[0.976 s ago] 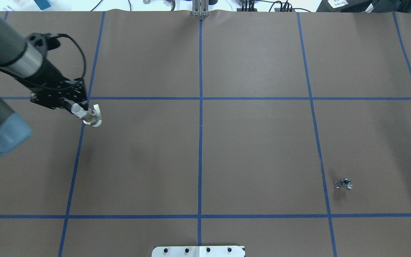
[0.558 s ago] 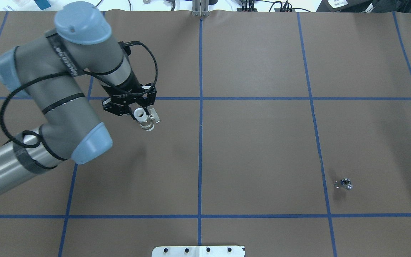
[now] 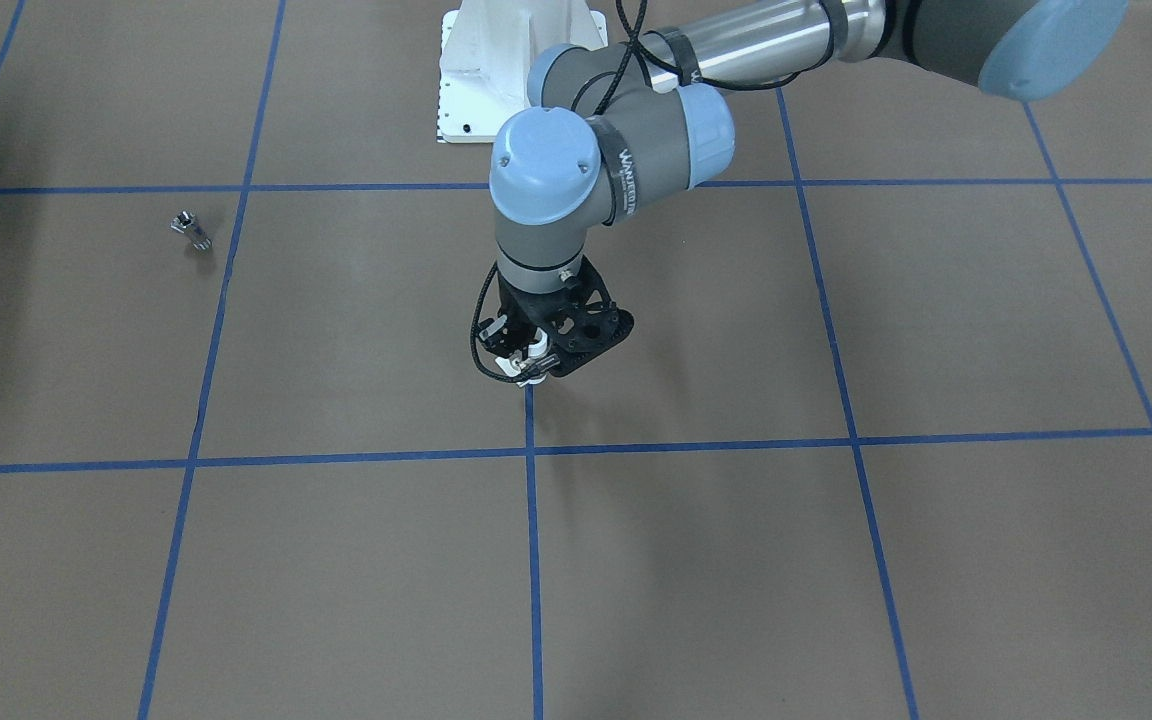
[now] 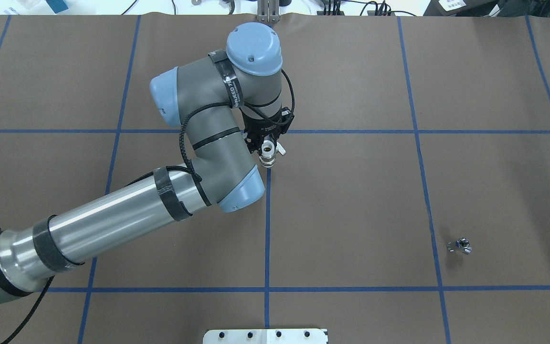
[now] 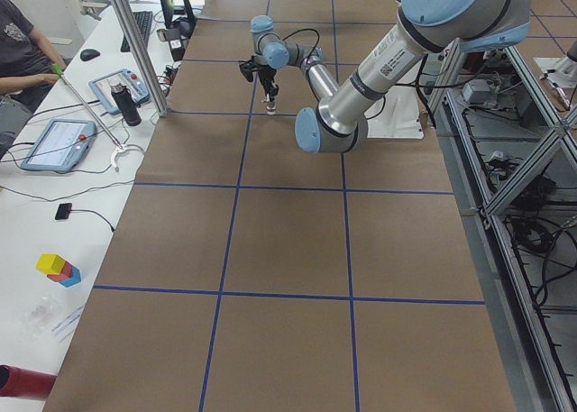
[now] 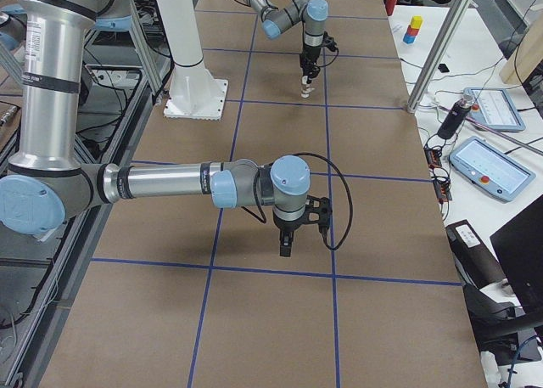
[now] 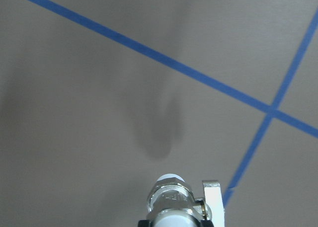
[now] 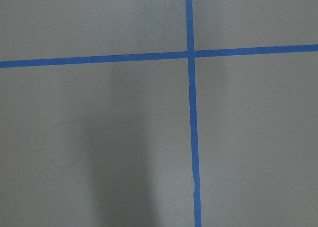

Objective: Assemble PPR valve and pipe with both arms

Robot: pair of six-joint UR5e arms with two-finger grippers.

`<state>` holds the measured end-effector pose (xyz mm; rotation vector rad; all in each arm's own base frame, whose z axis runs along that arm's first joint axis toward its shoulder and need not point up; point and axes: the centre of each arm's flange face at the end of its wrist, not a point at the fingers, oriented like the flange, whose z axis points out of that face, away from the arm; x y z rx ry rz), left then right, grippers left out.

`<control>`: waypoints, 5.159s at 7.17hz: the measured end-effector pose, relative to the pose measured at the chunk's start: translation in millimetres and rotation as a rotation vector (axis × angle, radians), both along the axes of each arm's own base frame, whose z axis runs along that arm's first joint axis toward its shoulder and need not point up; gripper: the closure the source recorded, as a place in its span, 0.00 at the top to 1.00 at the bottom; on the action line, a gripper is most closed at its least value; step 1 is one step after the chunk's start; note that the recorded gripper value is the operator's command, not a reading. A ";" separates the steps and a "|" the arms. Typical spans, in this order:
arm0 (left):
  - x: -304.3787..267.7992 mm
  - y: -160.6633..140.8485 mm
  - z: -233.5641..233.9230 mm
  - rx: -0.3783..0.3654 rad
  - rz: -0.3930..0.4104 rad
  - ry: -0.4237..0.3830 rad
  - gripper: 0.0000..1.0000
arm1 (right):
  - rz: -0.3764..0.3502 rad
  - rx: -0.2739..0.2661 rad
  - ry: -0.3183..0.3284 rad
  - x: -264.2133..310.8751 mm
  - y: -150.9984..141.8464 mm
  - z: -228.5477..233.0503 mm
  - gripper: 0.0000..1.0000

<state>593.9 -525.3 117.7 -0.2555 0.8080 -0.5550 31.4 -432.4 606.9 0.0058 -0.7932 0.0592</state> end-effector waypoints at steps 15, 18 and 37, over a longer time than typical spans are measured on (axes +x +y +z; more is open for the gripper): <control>10.8 3.8 9.1 -0.027 -0.042 -0.033 0.98 | -0.004 -0.015 0.001 -1.9 0.3 7.2 0.99; 3.1 6.2 0.9 -0.016 -0.044 -0.015 0.98 | -0.006 -0.014 0.000 -3.2 0.0 6.9 0.99; -248.3 98.6 176.3 0.428 0.307 0.015 1.00 | -0.092 0.191 -0.060 -323.4 145.7 -141.6 0.78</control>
